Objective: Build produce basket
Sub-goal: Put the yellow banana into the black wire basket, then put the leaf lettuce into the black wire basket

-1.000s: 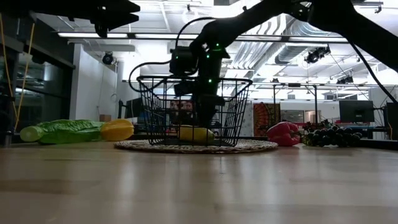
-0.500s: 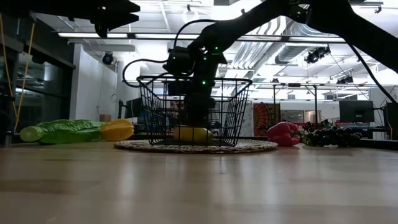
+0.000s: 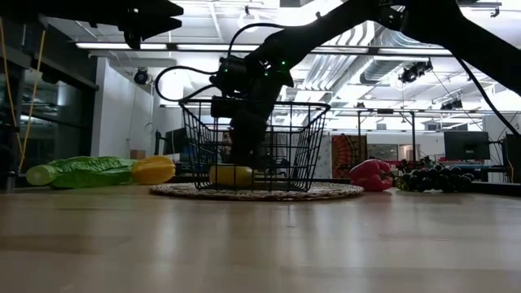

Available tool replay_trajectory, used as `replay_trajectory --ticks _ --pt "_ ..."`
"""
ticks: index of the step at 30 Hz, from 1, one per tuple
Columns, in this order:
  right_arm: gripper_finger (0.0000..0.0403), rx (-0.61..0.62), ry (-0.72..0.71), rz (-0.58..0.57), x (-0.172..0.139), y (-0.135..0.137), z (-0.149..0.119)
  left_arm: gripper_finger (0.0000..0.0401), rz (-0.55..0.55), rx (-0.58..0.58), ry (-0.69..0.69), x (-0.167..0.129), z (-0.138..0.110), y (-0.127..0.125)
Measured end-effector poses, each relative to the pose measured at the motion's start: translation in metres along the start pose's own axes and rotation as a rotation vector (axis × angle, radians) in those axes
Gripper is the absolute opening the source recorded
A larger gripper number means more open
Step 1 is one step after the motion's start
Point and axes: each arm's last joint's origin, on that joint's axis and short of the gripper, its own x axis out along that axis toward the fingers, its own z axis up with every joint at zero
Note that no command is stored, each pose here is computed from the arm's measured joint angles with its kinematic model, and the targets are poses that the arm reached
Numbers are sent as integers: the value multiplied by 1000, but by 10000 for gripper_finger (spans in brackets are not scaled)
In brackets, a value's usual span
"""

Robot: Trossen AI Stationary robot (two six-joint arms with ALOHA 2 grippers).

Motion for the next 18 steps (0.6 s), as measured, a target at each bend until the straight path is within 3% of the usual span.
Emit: replay_trajectory --ticks 9,14,18 --pt "0 22 95 -107 -12 -11 -9 195 0 0 0 0 0 0" --pt "0 73 83 -82 -50 -20 -14 195 0 0 0 0 0 0" --pt "0 115 -27 -23 -92 -23 -13 195 0 1 3 0 0 0"
